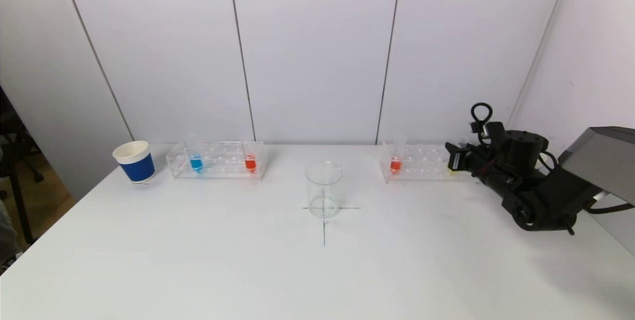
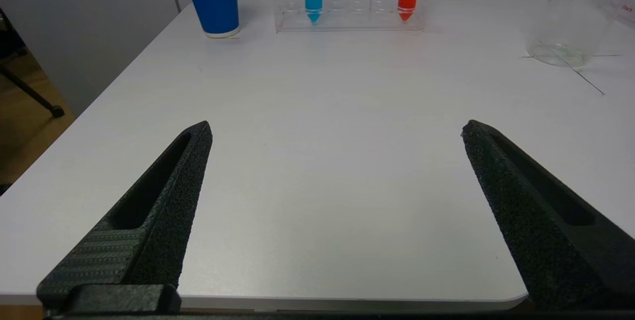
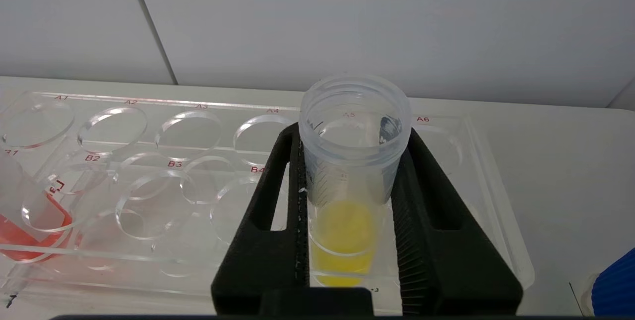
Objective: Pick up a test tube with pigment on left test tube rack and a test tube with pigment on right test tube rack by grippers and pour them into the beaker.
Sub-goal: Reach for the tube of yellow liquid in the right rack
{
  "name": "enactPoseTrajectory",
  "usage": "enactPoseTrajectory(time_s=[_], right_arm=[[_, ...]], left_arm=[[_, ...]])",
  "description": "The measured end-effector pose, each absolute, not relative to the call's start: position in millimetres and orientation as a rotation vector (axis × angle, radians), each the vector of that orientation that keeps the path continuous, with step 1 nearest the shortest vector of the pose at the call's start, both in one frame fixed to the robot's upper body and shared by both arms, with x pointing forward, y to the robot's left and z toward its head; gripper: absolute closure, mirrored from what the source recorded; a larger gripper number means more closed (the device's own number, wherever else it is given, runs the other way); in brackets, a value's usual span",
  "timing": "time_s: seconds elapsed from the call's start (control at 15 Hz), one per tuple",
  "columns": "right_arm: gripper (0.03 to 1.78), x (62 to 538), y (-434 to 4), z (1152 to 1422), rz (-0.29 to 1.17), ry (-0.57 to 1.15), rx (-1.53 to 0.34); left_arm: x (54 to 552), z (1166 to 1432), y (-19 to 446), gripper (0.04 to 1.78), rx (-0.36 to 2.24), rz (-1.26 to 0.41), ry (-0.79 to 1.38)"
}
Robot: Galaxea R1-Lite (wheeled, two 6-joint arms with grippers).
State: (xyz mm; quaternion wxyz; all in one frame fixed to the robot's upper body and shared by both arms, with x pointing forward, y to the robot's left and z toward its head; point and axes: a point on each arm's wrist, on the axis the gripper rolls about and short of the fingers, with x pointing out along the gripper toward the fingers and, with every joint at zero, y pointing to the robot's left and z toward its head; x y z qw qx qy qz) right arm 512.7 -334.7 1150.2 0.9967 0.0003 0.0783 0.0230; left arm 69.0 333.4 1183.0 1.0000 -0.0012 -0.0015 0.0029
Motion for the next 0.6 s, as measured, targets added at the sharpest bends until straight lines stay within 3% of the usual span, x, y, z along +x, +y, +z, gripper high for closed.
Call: enactPoseTrajectory(time_s=[0.6], right_arm=[[1.31, 512.4, -334.0, 1149.6, 0.048, 0.159, -0.001]], left_arm=[[69.0, 1183.1, 333.4, 0.06, -0.002, 0.005, -0.003]])
